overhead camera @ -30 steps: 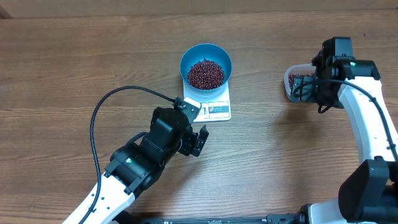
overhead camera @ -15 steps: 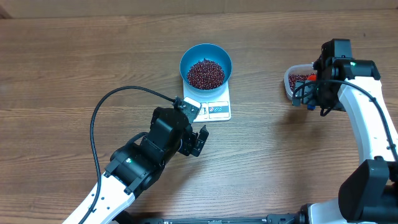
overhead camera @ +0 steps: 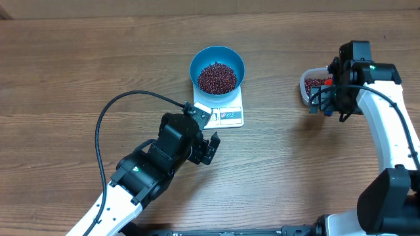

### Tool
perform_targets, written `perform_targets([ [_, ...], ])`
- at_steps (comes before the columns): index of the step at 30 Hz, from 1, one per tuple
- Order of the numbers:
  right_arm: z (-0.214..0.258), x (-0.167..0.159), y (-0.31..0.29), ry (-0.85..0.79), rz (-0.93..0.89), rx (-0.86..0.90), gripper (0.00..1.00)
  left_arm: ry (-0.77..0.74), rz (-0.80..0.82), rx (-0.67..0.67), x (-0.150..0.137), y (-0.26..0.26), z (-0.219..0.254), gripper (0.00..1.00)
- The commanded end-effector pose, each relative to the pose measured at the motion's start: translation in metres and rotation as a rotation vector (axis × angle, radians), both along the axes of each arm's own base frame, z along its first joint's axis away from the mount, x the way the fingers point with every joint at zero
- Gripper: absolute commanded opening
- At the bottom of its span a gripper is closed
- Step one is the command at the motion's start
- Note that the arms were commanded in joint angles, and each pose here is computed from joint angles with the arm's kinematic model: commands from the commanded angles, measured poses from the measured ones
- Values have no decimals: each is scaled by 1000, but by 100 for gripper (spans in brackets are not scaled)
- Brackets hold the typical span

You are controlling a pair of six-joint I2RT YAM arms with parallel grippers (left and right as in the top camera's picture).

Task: Scoop item into bowl and weigh 150g on scale
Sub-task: 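Withdraw the open right gripper up from the scoop handle, then move the left gripper forward toward the scale's front display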

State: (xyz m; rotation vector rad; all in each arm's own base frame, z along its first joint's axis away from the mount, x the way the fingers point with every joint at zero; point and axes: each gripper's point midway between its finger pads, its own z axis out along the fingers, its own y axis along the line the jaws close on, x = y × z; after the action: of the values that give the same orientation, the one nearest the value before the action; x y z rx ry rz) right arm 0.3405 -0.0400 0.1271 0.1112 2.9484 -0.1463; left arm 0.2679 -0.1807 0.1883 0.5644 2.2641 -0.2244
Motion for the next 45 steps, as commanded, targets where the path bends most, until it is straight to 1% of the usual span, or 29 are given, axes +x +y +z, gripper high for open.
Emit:
perform_targets([
  [1, -3, 0, -2, 8, 4, -8, 100, 3, -15, 6, 0, -1, -2, 100],
  [35, -3, 0, -2, 8, 4, -8, 100, 3, -15, 7, 1, -1, -2, 99],
  [45, -3, 0, -2, 8, 4, -8, 100, 55, -13, 50, -8, 7, -13, 99],
])
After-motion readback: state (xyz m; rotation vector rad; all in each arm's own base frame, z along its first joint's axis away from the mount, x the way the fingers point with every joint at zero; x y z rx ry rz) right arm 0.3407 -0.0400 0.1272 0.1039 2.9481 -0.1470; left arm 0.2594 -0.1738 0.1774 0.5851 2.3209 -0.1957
